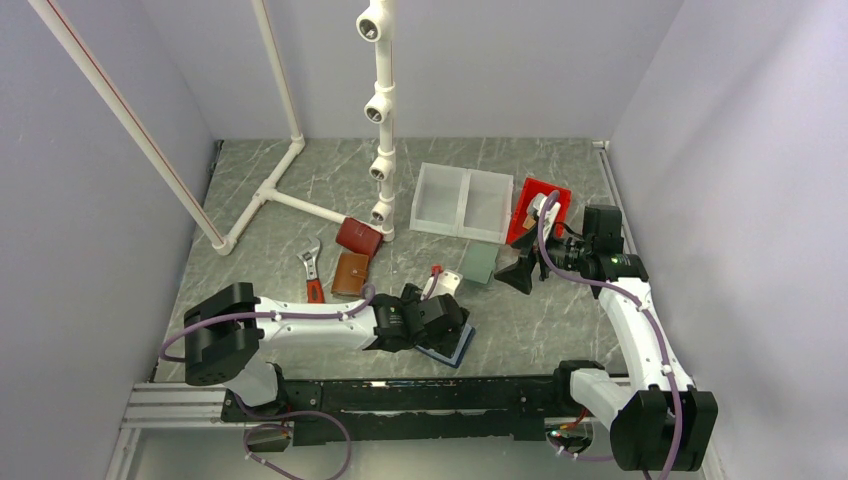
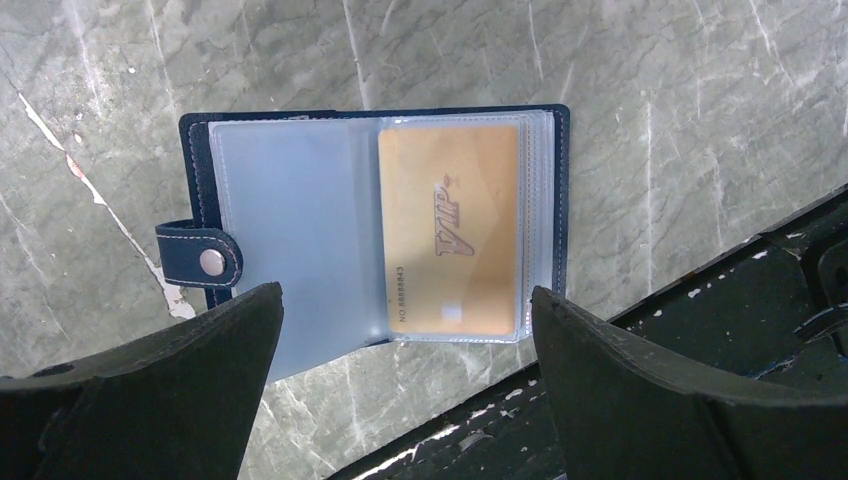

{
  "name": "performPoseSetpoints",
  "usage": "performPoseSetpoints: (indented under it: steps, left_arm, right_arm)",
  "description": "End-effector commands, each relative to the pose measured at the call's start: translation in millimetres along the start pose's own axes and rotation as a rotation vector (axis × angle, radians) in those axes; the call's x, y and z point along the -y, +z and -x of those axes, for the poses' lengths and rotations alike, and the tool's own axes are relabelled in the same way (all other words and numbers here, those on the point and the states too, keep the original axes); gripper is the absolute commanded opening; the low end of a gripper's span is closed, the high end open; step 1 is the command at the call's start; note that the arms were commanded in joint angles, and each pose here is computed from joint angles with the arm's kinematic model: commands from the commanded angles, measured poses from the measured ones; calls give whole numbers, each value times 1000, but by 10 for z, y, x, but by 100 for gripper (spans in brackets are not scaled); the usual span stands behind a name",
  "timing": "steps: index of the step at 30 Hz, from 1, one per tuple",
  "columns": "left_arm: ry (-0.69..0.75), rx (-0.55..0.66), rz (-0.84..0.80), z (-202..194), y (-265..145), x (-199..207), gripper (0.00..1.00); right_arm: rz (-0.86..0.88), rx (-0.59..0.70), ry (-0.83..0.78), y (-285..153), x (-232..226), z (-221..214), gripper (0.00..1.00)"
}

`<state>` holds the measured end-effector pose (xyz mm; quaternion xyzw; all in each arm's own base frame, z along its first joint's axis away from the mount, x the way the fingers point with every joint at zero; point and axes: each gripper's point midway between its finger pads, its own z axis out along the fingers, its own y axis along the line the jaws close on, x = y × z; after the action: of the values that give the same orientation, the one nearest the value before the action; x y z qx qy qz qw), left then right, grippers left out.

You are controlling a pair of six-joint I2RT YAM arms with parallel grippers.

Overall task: Take the credit cards out of the card holder
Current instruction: Remove the credit card from the card holder.

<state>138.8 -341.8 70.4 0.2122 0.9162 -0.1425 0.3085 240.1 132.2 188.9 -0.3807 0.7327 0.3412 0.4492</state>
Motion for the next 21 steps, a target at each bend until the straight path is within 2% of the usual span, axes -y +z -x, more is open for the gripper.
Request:
performPoseSetpoints:
  steps: [1,17,21]
  left_arm:
    - [-33,24,-24,95,-52,58,99]
    - [-19,0,-30,143,-90,89,99]
    - [4,-20,-18,154,-67,115,96]
  right_arm:
    - [3,23,-36,4,23,54,100]
    - [20,27,-39,7,-5,69,100]
    - [23,28,-37,13,-3,71,100]
